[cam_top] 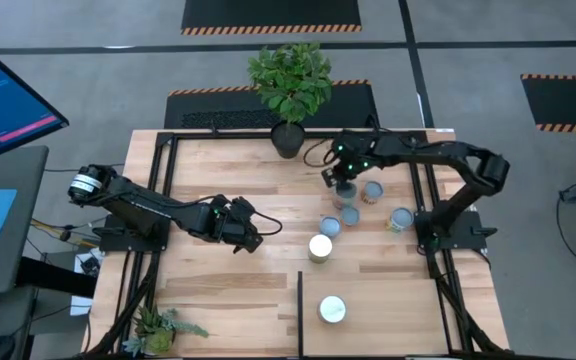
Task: Pick and place cans onto a shelf
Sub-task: Move the cans to the middle right of the table, then adjust the canned green beans on the shelf
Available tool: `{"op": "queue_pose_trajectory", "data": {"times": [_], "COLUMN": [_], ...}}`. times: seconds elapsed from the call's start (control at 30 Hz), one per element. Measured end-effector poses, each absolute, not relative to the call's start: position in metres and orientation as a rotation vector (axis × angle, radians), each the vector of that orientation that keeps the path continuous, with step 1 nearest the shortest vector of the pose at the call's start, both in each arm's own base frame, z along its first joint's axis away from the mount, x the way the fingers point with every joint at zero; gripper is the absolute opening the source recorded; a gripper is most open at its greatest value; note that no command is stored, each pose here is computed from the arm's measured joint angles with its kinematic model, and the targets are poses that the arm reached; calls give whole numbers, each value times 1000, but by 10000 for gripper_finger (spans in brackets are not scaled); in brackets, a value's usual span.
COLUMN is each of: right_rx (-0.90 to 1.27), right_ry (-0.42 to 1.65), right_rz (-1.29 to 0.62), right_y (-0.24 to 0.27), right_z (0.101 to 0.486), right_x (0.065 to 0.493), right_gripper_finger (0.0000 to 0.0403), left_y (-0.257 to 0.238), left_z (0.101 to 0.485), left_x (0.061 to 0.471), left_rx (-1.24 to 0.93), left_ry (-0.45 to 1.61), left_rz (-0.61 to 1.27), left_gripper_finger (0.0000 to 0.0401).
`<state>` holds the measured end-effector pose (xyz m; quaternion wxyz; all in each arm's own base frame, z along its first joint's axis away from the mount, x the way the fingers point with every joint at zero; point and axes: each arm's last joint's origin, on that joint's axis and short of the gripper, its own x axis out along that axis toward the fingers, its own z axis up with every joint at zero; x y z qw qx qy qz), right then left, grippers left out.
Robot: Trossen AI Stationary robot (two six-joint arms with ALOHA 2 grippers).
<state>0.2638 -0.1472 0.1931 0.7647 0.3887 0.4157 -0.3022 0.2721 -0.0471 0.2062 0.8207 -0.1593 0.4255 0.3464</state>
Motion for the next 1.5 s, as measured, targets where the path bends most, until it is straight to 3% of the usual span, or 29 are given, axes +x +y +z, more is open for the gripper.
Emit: {"op": "queue_pose_trajectory", "data": {"times": [0.43, 0.83, 1.13, 1.5], "right_rx": [838, 635, 631, 386], "right_ry": [1087, 805, 846, 998], "right_rz": [-562, -432, -488, -73], "right_y": [-73, -45, -24, 77], "right_z": [215, 270, 289, 283], "right_x": [258, 243, 204, 195], "right_gripper_finger": [10, 20, 29, 9], "left_y": [-47, -47, -48, -49], "left_z": [206, 206, 205, 205], "left_x": [272, 272, 272, 272], "left_rx": [-340, -330, -373, -394], "left_ry": [907, 910, 939, 934], "left_rz": [737, 732, 702, 711], "left_gripper_finger": [0, 0, 0, 0]}}
